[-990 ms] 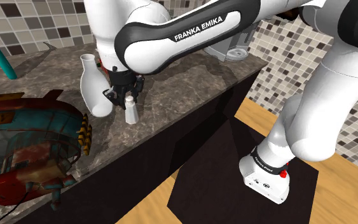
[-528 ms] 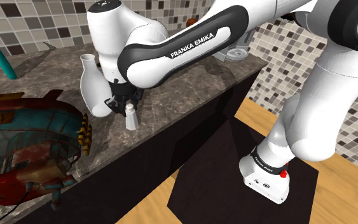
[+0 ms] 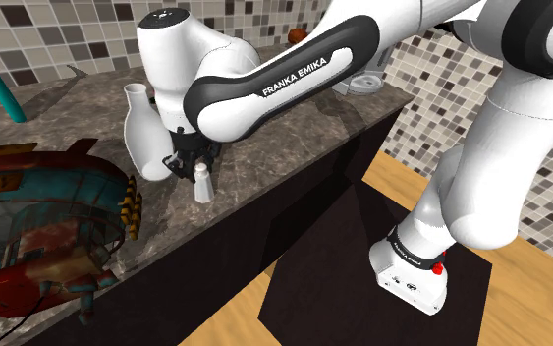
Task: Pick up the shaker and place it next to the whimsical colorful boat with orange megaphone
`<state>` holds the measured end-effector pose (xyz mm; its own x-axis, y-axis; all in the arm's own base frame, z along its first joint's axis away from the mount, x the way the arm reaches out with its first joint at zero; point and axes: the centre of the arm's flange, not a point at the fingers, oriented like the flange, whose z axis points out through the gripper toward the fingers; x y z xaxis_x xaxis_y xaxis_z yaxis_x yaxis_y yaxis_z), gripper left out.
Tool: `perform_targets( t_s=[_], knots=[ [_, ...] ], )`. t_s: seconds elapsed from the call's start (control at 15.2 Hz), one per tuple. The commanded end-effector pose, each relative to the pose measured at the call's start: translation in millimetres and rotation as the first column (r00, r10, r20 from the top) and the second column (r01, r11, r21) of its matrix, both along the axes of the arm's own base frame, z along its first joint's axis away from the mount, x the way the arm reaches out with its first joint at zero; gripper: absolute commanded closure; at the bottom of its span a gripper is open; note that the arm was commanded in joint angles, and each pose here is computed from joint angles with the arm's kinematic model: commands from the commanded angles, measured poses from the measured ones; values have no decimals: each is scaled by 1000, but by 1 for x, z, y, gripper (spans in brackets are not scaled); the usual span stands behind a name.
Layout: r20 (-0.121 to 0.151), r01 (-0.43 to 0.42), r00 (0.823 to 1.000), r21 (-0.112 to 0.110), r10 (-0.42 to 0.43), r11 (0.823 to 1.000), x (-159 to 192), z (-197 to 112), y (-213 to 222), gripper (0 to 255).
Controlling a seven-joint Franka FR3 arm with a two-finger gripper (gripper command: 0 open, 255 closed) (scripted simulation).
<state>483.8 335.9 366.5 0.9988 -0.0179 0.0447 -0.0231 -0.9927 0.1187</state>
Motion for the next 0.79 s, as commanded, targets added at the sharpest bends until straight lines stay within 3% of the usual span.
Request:
perform_targets(
  t_s=[0.0,0.33,0.59,0.73],
  knots=[
    [0,0,1000,0,0,1000,0,0,0,0],
    [0,0,1000,0,0,1000,0,0,0,0],
    [0,0,1000,0,0,1000,-2,50,6,0],
    [0,0,1000,0,0,1000,-2,50,6,0]
  ],
)
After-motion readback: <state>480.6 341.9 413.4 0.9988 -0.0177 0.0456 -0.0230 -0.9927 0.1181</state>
